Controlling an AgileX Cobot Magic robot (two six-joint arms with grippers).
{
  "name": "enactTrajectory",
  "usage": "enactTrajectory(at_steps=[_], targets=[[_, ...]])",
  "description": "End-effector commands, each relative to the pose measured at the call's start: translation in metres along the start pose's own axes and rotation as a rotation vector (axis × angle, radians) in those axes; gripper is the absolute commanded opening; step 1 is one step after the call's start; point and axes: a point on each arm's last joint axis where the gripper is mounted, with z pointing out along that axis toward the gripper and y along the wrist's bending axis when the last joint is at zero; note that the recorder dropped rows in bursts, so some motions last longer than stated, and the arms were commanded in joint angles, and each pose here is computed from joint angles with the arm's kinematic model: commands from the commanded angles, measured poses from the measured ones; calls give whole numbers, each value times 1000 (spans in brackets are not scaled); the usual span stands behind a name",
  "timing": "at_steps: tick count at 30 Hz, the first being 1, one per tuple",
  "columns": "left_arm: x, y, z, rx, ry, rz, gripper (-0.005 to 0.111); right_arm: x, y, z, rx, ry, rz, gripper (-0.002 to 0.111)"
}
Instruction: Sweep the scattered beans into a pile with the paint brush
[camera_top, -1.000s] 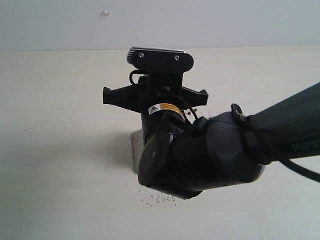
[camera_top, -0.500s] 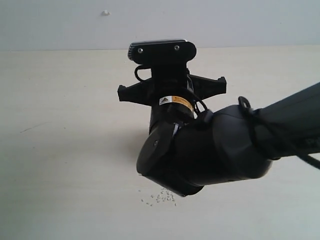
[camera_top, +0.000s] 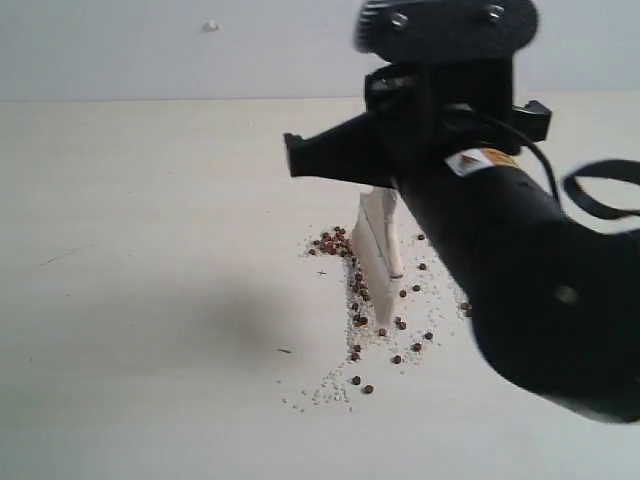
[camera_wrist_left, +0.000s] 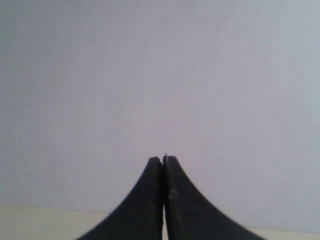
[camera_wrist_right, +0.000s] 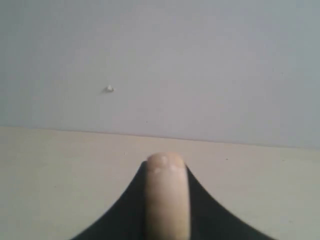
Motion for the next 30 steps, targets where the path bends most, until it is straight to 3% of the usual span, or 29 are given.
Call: enactTrajectory(at_steps=[1,6,11,20,27,30], targets=[[1,0,0,0,3,-5,0,8,-27,-33,-153,-65,-20,0],[1,0,0,0,3,-5,0,21,-39,-71,-442,-159,-15,0],[1,0,0,0,3,-5,0,30,-45,-89,-565,-180,-59,0],[1,0,0,0,3,-5,0,41,-23,-115,-941,-181,-217,0],[1,0,0,0,3,-5,0,44,-17,-123,-1057,-187,-261,0],[1,0,0,0,3,-5,0,47,-17,-118,-1020,-158,-239,0]])
